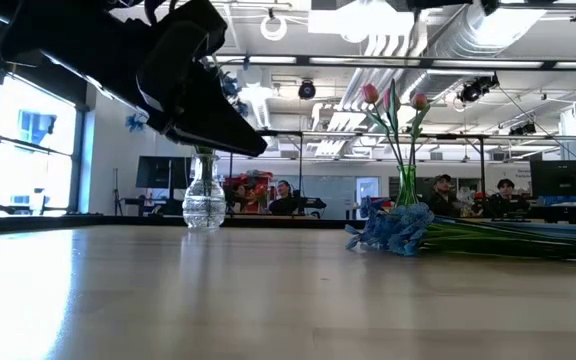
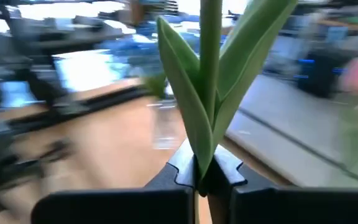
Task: Sort flowers into vase by color
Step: Put the pink flower into the green vase
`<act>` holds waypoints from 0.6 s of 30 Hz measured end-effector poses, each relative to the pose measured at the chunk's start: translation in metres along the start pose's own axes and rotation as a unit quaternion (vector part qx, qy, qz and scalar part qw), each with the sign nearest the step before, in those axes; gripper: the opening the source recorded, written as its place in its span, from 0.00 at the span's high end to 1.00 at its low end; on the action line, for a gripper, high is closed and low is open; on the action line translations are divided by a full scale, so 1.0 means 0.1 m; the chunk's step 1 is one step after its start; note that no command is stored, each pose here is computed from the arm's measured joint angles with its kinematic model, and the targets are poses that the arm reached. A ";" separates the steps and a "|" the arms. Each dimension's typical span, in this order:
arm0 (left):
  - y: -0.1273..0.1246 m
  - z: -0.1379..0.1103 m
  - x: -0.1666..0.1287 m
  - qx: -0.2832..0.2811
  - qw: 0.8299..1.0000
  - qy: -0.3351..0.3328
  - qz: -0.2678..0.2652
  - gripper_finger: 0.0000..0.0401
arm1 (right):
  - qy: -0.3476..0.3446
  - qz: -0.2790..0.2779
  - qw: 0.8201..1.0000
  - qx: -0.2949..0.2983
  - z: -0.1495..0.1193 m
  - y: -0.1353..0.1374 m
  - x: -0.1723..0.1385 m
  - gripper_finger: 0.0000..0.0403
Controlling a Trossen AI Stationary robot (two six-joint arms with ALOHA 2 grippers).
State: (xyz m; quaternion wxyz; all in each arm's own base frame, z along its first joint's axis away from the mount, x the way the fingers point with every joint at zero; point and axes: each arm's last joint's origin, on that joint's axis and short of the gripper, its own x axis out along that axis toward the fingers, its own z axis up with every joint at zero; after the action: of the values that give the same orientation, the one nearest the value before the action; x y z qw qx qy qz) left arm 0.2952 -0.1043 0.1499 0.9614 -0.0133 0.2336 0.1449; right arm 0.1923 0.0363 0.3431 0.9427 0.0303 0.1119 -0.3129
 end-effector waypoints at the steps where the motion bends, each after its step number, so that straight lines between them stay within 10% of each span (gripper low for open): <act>1: 0.00 0.00 0.00 0.000 1.000 0.001 0.000 0.75 | 0.006 -0.023 1.000 -0.004 0.08 -0.10 -0.02 0.99; 10: 0.00 0.00 0.00 0.000 1.000 0.002 0.001 0.75 | 0.025 -0.168 0.983 -0.064 0.53 -0.74 0.13 1.00; 18: 0.00 0.00 0.00 0.000 1.000 0.002 0.001 0.75 | 0.042 -0.143 0.988 -0.026 0.57 -1.20 0.42 1.00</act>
State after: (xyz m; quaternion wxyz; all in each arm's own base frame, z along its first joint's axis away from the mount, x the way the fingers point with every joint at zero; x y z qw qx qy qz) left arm 0.2949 -0.1042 0.1495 0.9608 -0.0131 0.2358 0.1453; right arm 0.1643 -0.0920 0.3903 0.8831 0.0027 0.1623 -0.4402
